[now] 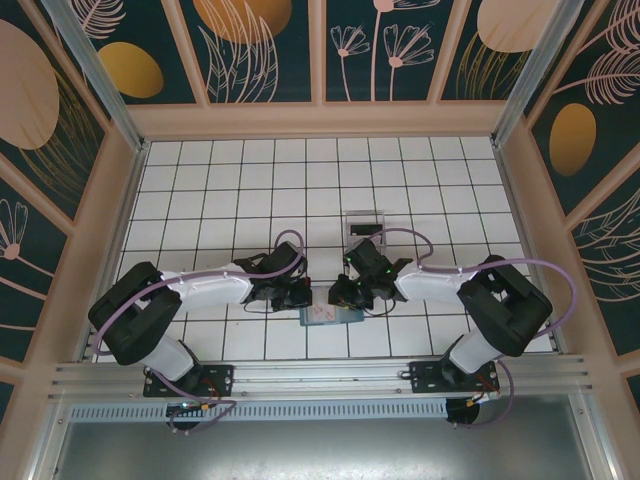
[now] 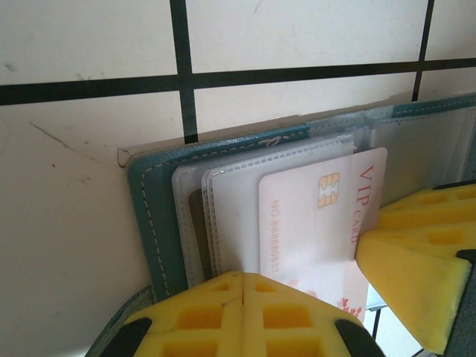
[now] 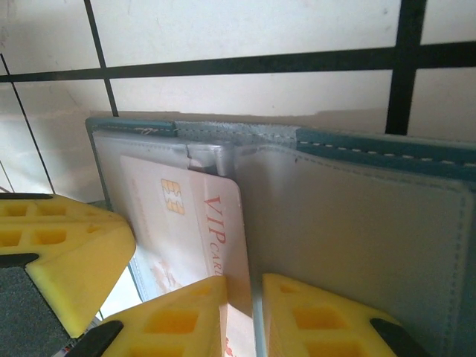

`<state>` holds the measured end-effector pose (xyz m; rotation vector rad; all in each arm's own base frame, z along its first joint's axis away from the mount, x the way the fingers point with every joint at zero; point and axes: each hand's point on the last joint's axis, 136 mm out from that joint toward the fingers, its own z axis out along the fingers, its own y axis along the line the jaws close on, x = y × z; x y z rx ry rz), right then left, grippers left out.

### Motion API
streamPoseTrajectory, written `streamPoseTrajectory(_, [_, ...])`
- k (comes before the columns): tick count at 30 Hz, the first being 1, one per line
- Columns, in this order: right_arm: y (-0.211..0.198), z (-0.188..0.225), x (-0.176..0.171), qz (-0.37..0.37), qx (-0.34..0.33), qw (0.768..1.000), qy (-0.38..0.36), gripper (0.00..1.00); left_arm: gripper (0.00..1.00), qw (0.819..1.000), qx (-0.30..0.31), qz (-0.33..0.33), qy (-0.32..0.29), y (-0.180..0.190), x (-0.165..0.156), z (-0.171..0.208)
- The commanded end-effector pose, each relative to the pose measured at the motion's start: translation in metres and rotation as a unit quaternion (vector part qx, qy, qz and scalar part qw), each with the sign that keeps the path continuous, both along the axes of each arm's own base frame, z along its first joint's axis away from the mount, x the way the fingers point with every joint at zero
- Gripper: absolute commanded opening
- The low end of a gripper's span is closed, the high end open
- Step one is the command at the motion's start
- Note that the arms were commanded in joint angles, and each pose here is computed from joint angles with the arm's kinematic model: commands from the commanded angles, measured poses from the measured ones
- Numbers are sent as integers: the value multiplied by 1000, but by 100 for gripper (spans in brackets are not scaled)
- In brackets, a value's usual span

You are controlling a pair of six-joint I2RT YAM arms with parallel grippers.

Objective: Take the credit cards out of the card holder

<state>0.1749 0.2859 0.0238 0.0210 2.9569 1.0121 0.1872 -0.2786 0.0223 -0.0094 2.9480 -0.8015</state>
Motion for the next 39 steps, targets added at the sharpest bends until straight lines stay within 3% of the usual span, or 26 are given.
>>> streamPoseTrajectory(1, [2, 4, -1, 2, 16, 1000, -2, 20, 2, 1000, 24, 0, 10, 10, -8, -8])
streamPoseTrajectory(10, [5, -10, -8, 16, 21, 999, 21, 24, 2, 1000, 25, 2, 14, 11, -8, -10])
streamPoseTrajectory(19, [0, -7, -6, 8, 13, 1000, 12, 15, 2, 1000, 26, 1, 15, 11, -8, -10])
streamPoseTrajectory(39, [-23, 19, 4, -19, 7, 1000, -20, 11, 2, 999, 29, -1, 16, 11, -9, -11])
